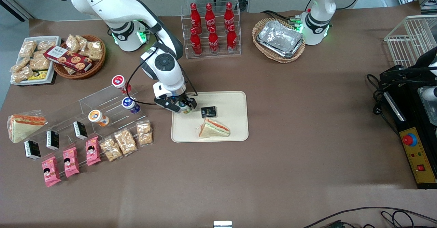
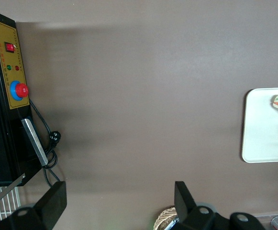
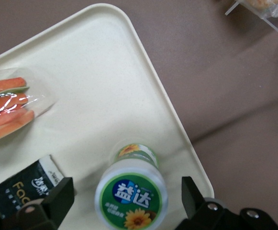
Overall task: Place green gum on tray
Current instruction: 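Lower the bottle onto the tray beside the black box and open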
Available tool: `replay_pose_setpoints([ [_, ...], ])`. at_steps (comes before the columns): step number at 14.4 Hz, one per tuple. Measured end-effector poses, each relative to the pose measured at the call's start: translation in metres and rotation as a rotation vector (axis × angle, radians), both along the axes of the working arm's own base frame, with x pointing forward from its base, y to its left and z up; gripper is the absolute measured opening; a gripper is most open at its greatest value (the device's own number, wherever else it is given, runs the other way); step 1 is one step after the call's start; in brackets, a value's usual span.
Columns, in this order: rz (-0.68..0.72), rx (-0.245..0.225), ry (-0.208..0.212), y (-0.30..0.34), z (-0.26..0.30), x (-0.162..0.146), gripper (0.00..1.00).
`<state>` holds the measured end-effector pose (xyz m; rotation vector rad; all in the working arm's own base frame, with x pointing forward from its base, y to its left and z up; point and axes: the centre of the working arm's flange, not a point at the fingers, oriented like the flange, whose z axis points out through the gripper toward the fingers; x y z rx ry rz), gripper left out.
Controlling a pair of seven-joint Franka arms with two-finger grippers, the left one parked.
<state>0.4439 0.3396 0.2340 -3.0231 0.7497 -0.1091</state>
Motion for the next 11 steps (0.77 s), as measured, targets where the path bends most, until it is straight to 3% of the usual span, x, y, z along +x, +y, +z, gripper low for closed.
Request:
replay_pose_setpoints([
  [5,0.001,0.011,-0.043,0.002,0.029,0.011,1.0],
  [11,0.044,-0.057,-0.084,0.005,0.151,0.022,1.0],
])
